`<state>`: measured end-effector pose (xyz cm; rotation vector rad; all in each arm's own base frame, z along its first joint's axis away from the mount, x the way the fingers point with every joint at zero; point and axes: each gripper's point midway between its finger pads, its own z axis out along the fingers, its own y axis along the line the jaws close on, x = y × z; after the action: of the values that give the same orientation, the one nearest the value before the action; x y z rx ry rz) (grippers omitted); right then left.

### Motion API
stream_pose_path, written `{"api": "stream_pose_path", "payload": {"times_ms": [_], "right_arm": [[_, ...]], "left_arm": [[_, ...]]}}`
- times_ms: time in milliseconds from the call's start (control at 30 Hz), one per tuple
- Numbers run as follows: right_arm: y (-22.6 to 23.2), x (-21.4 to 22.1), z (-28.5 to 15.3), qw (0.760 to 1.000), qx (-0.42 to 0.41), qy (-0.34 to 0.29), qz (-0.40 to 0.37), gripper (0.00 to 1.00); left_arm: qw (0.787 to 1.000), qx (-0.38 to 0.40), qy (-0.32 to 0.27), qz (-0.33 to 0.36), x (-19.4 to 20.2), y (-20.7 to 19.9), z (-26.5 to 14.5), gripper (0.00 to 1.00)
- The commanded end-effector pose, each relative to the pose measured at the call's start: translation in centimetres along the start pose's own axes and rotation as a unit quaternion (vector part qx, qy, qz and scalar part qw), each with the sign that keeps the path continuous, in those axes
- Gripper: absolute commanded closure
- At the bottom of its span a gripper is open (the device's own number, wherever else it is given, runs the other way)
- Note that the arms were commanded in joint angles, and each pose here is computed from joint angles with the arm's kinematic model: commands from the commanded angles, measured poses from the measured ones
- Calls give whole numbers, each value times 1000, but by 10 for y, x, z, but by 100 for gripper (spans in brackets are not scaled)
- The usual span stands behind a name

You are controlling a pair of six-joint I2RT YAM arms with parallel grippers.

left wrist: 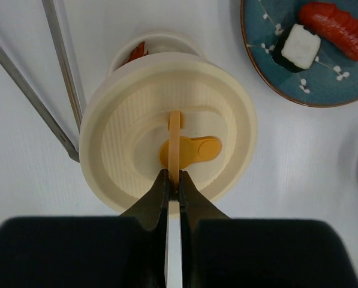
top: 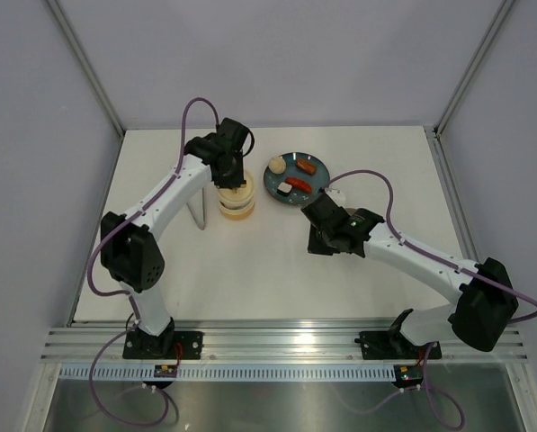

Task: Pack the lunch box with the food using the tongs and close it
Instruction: Close the box lid on the packing box.

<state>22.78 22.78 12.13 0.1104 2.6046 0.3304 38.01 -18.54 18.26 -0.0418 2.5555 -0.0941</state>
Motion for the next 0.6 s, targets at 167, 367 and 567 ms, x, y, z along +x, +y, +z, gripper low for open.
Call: {"api": "stream_pose_path", "payload": {"times_ms": [167,367,567], "right_arm": [[-3,-23,-18,999,12,-38,5,82],[-2,-24,-19,999,13,-38,5,82],[-2,-23,-19,999,13,-36,5,82]], "left_arm": [[999,46,1,-21,-23,4,36,100],[996,84,12,-40,-24,5,52,100],[995,87,37,-41,-10,3,67,100]]}}
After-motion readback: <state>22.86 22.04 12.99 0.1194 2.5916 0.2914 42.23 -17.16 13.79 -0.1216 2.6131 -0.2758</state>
